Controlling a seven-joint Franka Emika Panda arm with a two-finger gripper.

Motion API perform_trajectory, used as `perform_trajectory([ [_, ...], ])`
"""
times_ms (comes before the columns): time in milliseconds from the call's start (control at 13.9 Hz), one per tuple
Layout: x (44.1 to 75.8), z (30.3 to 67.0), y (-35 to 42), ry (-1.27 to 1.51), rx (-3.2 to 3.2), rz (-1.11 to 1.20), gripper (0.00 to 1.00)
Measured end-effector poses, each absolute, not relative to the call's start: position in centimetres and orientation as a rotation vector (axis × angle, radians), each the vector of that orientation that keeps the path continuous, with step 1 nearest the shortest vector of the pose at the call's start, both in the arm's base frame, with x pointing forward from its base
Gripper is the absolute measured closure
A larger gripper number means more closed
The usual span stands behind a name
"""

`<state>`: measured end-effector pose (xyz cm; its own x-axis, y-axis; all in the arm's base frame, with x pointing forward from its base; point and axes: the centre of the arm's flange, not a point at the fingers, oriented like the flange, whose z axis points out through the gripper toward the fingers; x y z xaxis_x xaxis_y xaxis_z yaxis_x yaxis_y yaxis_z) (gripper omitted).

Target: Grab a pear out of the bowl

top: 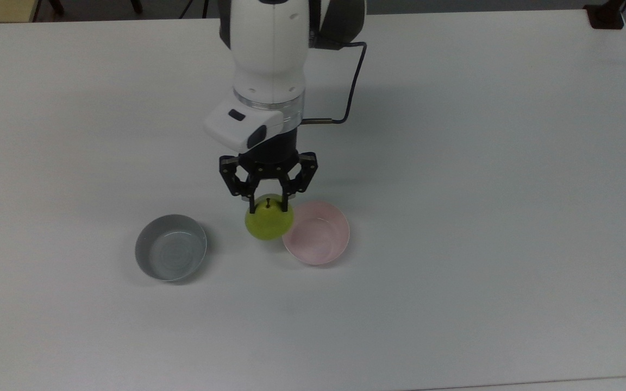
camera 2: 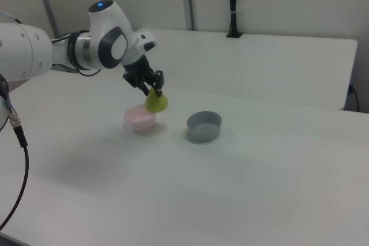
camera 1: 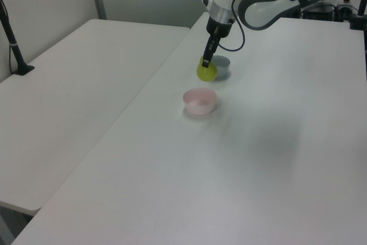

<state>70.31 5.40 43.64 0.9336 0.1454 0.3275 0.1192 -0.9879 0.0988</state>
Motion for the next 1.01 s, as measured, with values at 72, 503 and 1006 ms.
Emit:
perform_trajectory([
  [72, 70.3, 43.5, 4.5, 0.193, 3.012, 0.512, 0.52],
  [503, 68.0, 39.9, -2.2, 0.232, 3.003, 0.364, 0.52],
  [1006, 64.1, 37.0, -7.3, 0.31, 3.0, 0.218, 0.52],
])
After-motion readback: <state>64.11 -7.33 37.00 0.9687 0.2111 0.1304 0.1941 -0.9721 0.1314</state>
